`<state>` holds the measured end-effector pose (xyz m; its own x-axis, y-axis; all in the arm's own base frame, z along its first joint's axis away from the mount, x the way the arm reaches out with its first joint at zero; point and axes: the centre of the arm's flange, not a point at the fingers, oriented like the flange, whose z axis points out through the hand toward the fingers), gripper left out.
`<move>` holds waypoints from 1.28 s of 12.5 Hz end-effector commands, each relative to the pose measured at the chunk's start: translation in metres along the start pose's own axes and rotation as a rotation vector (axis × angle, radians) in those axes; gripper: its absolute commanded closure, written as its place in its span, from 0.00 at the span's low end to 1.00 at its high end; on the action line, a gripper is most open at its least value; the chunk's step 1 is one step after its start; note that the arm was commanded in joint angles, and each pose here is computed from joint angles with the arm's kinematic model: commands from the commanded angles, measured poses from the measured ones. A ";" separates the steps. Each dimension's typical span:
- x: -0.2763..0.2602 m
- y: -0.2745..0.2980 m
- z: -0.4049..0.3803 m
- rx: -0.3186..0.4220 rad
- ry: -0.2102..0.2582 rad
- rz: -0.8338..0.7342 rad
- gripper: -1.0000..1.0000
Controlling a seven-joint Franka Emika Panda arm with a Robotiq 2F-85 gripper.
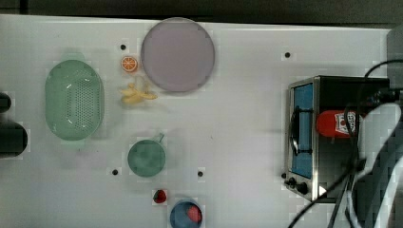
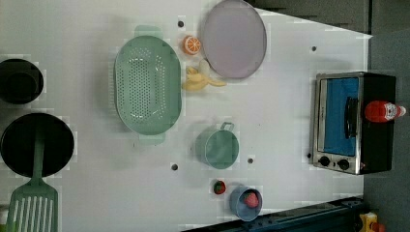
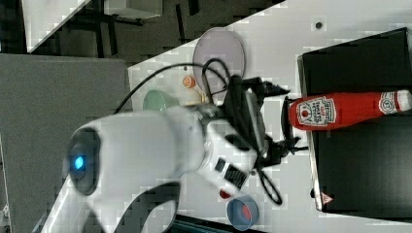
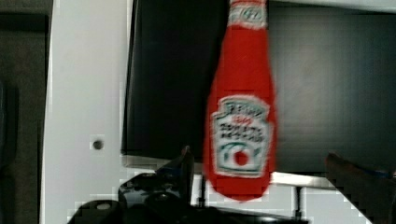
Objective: Pick Ketchup from oven and place it on table.
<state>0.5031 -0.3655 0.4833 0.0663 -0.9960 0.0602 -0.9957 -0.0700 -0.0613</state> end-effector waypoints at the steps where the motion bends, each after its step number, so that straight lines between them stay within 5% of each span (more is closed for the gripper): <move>1: 0.006 -0.009 0.039 -0.024 -0.049 0.062 0.00; 4: 0.020 -0.010 0.071 -0.037 -0.021 0.086 0.00; 11: 0.018 -0.003 0.115 -0.086 -0.067 0.113 0.00; 12: 0.019 -0.002 0.116 -0.079 -0.057 0.114 0.04; 15: 0.018 -0.003 0.120 -0.068 -0.046 0.113 0.37; 16: 0.018 -0.004 0.115 -0.060 -0.042 0.111 0.37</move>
<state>0.5180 -0.3893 0.3544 -0.0251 -0.9996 0.0156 -0.9992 0.0256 0.0310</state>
